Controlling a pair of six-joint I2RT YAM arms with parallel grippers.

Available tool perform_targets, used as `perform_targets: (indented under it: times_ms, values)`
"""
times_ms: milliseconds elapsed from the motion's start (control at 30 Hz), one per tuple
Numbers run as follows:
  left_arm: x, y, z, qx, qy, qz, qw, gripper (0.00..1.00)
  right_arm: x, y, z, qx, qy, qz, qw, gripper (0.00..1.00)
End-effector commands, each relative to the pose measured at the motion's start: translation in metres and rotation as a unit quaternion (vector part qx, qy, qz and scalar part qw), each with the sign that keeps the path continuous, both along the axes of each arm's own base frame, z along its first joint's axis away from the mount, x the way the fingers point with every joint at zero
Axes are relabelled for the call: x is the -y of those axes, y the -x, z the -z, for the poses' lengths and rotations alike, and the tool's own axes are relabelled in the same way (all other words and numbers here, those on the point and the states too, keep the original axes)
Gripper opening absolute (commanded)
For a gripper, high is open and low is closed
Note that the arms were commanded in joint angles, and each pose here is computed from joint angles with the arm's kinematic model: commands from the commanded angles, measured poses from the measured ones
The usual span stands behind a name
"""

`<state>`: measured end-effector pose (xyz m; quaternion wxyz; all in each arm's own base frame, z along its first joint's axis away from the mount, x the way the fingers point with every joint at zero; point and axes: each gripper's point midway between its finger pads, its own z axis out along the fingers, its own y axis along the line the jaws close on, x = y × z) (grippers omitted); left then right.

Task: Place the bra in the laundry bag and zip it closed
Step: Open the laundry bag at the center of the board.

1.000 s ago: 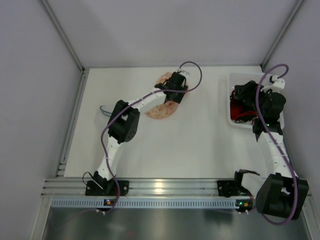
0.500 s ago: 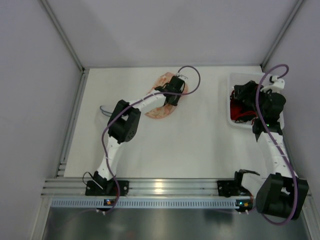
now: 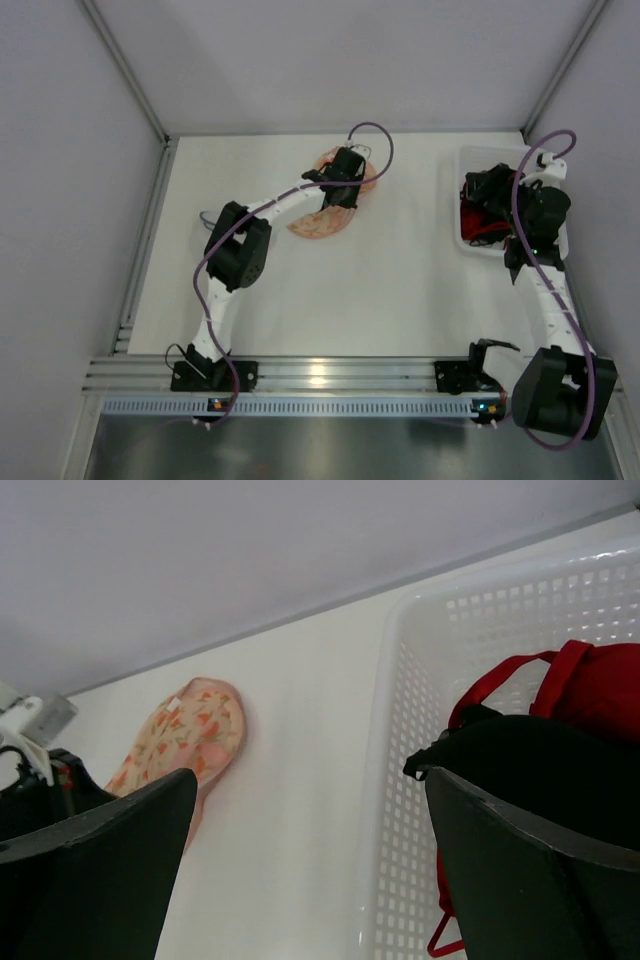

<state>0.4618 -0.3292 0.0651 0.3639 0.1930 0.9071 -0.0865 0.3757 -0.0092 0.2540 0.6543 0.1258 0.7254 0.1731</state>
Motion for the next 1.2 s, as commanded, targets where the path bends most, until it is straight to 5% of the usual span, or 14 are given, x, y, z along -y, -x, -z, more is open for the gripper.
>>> perform_targets:
  times_ms: [0,267,467,800,1167]
  values:
    - [0.031,0.008,-0.111,0.049,0.148,-0.002,0.988,0.0,-0.012,0.004,-0.014,0.026,-0.006,-0.026,0.999,0.99]
    - [0.039,0.043,-0.185,0.059,0.26,-0.018,0.964,0.0,-0.02,0.01,-0.017,0.029,-0.004,-0.042,0.999,0.99]
    - [-0.013,0.039,-0.223,0.163,0.237,-0.082,0.954,0.0,-0.029,0.011,-0.017,0.03,0.003,-0.063,0.998,0.99]
    - [-0.073,0.057,-0.131,0.127,0.211,-0.112,0.963,0.0,-0.029,0.002,-0.001,-0.003,0.021,-0.065,0.998,1.0]
    - [-0.13,0.055,-0.144,0.165,0.145,-0.165,0.962,0.0,-0.023,-0.003,0.009,-0.023,0.04,-0.046,0.998,0.99]
